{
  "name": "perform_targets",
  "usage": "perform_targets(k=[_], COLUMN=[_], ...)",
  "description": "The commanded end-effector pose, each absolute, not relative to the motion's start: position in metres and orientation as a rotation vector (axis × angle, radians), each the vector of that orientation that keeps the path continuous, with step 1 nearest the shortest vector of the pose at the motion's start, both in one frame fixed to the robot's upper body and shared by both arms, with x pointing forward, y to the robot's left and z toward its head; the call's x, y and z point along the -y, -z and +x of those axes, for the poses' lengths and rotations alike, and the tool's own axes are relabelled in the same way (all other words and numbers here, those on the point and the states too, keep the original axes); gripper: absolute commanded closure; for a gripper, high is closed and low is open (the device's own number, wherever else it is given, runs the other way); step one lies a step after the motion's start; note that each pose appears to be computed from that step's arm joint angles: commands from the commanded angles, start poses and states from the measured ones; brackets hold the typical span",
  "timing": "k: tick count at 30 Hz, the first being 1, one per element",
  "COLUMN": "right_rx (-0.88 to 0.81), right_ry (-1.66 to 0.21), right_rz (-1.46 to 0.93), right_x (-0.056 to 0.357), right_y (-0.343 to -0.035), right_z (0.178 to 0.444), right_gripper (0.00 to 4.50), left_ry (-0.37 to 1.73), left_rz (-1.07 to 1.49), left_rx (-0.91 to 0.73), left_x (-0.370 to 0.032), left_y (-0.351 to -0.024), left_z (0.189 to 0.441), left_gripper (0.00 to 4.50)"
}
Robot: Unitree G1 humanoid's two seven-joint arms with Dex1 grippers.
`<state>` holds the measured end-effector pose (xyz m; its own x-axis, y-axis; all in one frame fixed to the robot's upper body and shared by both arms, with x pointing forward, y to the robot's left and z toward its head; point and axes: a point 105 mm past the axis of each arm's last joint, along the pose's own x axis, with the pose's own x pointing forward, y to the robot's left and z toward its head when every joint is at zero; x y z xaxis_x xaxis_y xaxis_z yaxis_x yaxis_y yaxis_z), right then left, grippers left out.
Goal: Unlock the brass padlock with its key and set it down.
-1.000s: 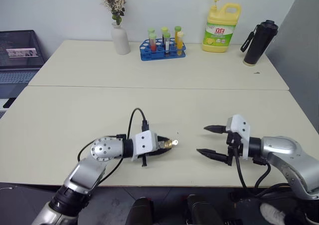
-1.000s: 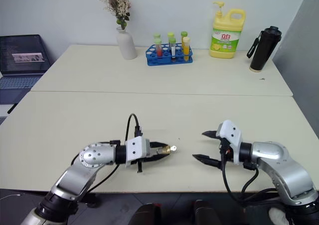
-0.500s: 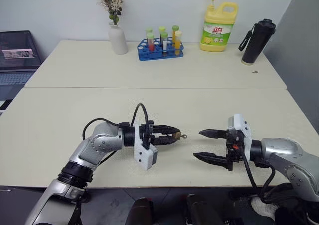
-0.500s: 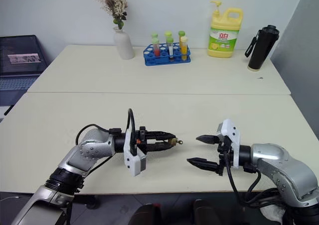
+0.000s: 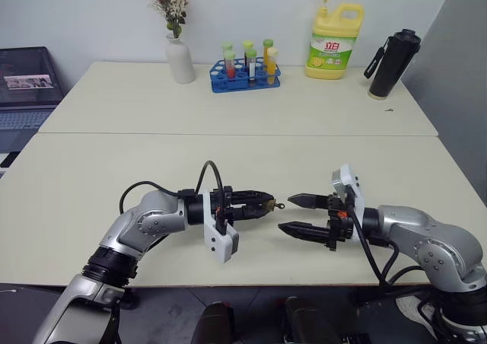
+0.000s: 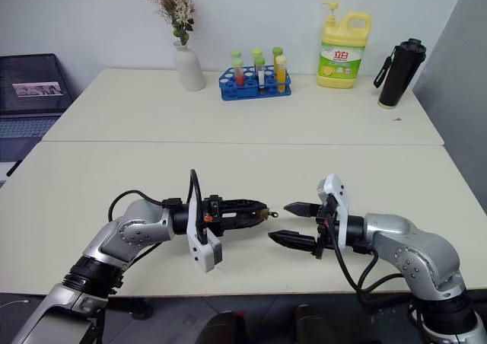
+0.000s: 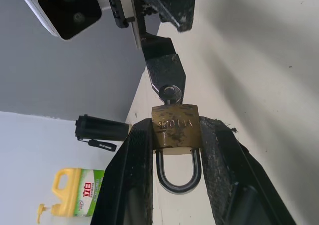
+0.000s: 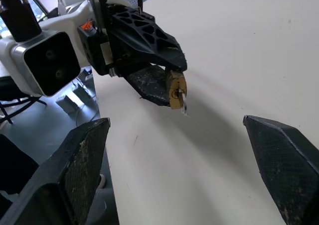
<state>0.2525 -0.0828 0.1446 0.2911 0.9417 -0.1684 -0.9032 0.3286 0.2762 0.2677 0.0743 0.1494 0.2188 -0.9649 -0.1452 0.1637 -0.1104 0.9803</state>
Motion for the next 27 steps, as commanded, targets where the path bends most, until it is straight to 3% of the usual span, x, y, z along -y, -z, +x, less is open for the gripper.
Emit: perform_targets(k=[1,4,7,17,18,27], right_rx=[-0.300,-0.306,-0.313,-0.312,-0.315,-0.361], right_ry=[-1.270,-1.283,-1.290,-1.339,-1.345,-1.363], right_rz=[0.192,0.223,0.248,0.267,0.272,0.314], right_x=[0.078,0.075,0.075,0.074,0.074,0.070], right_y=[-0.155,-0.156,-0.157,-0.165,-0.165,-0.165], right_z=[0.253,0.254,0.256,0.252,0.251,0.248], right_gripper=[0.00,0.00,0.61,4.34,4.50,4.50], left_ry=[1.137,1.140,1.141,1.143,1.146,1.140], left_rz=[1.283,1.290,1.293,1.321,1.322,1.325], left_rx=[0.969,0.975,0.981,0.968,0.966,0.969], left_x=[-0.073,-0.074,-0.074,-0.078,-0.079,-0.078], left_y=[-0.168,-0.167,-0.167,-0.163,-0.162,-0.161], left_z=[0.262,0.260,0.259,0.259,0.259,0.260], left_gripper=[3.54,3.54,3.54,3.54,3.54,3.54])
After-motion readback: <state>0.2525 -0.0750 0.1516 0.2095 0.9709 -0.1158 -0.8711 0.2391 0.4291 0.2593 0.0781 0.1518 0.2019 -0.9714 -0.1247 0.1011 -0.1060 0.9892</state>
